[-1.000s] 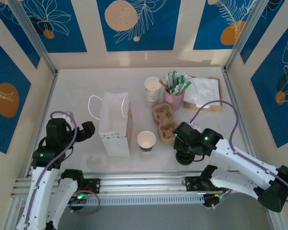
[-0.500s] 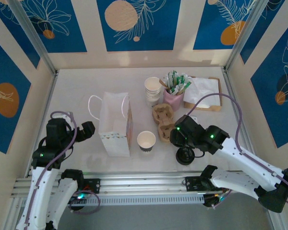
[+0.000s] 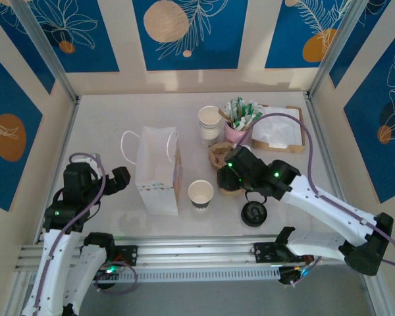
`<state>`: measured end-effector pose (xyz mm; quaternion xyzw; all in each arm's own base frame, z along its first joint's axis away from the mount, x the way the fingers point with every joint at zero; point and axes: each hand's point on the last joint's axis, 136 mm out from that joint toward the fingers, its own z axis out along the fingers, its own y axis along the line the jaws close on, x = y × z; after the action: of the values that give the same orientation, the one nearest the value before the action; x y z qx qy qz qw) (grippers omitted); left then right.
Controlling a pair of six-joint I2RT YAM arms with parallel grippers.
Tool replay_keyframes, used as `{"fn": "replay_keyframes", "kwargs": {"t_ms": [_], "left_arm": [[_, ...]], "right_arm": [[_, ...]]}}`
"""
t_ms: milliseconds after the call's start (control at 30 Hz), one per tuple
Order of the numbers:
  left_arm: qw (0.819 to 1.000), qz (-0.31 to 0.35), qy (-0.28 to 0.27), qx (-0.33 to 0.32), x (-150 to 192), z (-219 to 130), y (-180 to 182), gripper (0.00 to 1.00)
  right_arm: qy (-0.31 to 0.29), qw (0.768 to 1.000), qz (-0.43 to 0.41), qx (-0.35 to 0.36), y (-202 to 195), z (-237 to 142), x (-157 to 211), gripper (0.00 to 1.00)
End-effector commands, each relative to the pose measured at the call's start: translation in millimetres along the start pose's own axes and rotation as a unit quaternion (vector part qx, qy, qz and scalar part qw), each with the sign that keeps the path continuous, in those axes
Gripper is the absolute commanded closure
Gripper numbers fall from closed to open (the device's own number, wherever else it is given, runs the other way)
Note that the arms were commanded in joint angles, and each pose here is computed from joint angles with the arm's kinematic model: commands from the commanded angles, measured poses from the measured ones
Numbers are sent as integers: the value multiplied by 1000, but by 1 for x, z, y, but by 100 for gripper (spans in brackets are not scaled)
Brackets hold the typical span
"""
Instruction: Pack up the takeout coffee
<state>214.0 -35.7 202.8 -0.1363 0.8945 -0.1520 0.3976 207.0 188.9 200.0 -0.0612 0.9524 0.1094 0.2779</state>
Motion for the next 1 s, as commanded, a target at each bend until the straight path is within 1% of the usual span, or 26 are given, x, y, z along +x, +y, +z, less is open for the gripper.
{"fn": "replay_keyframes", "kwargs": {"t_ms": [0, 200, 467, 567, 667, 967], "left_arm": [[1000, 3, -7, 6, -2, 1, -1, 0], [1000, 3, -7, 5, -3, 1, -1, 0], [1000, 3, -7, 5, -3, 1, -1, 0], [1000, 3, -7, 5, -3, 1, -1, 0], [1000, 3, -7, 4, -3, 1, 0, 0], [1000, 2, -8, 2, -3, 1, 1, 0]], "right_arm": [[-1, 999, -28, -27, 23, 2, -9, 29], [25, 998, -41, -46, 51, 20, -8, 30], [66, 993, -65, -68, 79, 36, 9, 29], [78, 992, -69, -69, 82, 39, 15, 30], [89, 992, -73, -56, 80, 42, 21, 30], [103, 989, -90, -50, 86, 47, 30, 29]]}}
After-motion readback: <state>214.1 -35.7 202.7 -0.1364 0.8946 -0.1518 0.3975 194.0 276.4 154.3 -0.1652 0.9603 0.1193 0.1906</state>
